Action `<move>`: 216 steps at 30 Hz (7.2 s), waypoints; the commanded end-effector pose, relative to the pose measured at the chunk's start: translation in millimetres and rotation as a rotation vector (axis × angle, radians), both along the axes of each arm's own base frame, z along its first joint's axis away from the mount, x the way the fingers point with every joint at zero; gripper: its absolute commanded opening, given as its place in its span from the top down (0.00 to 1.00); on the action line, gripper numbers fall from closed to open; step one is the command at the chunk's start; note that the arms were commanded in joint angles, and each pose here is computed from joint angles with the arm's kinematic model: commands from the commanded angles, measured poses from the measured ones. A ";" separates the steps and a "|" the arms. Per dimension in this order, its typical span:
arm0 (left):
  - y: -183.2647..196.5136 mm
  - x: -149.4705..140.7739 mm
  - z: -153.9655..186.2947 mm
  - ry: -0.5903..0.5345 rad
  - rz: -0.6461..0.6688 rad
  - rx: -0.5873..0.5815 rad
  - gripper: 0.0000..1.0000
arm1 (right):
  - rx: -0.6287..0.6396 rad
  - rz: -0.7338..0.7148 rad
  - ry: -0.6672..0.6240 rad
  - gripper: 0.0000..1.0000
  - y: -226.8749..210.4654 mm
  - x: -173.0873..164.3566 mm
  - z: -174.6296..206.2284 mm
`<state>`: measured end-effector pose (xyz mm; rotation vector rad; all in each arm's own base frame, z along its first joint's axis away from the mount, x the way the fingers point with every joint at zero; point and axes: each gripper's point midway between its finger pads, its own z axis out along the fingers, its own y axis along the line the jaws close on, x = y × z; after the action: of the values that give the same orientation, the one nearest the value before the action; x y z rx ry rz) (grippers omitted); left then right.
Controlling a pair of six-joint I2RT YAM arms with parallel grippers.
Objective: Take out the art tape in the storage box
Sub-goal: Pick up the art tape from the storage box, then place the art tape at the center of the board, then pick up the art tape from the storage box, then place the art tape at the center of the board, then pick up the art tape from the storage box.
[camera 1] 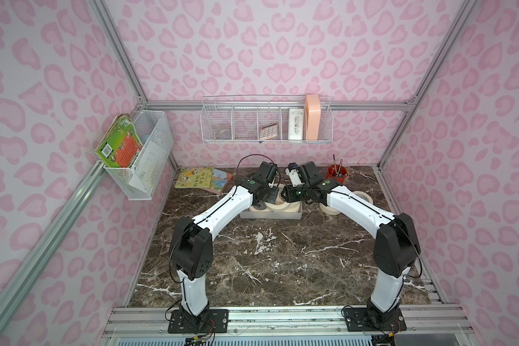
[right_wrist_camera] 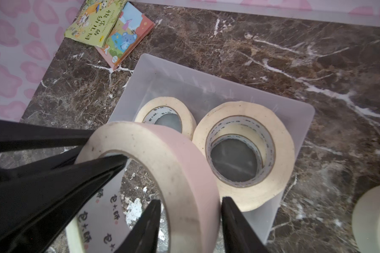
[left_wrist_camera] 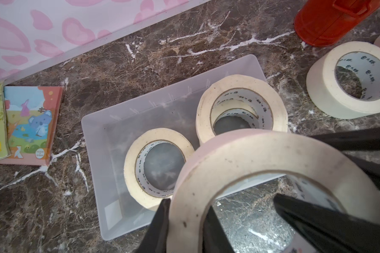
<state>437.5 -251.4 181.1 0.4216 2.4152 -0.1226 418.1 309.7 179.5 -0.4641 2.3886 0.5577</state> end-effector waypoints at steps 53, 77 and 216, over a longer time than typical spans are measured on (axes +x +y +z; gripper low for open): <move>-53.9 28.0 -61.6 0.077 -0.127 -0.154 0.22 | -0.294 -1.036 0.258 0.66 -429.3 -75.4 -135.8; -45.2 58.0 -90.4 0.046 -0.058 -0.038 0.54 | -0.188 -0.320 0.046 0.39 -173.8 -65.4 -19.5; 31.1 20.5 -21.9 0.018 0.074 0.091 0.96 | -0.082 -0.149 -0.071 0.51 -70.7 -29.2 20.6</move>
<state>468.1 -207.4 155.7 0.3286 2.4571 0.0329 385.1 222.7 198.3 -0.2966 2.3714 0.3180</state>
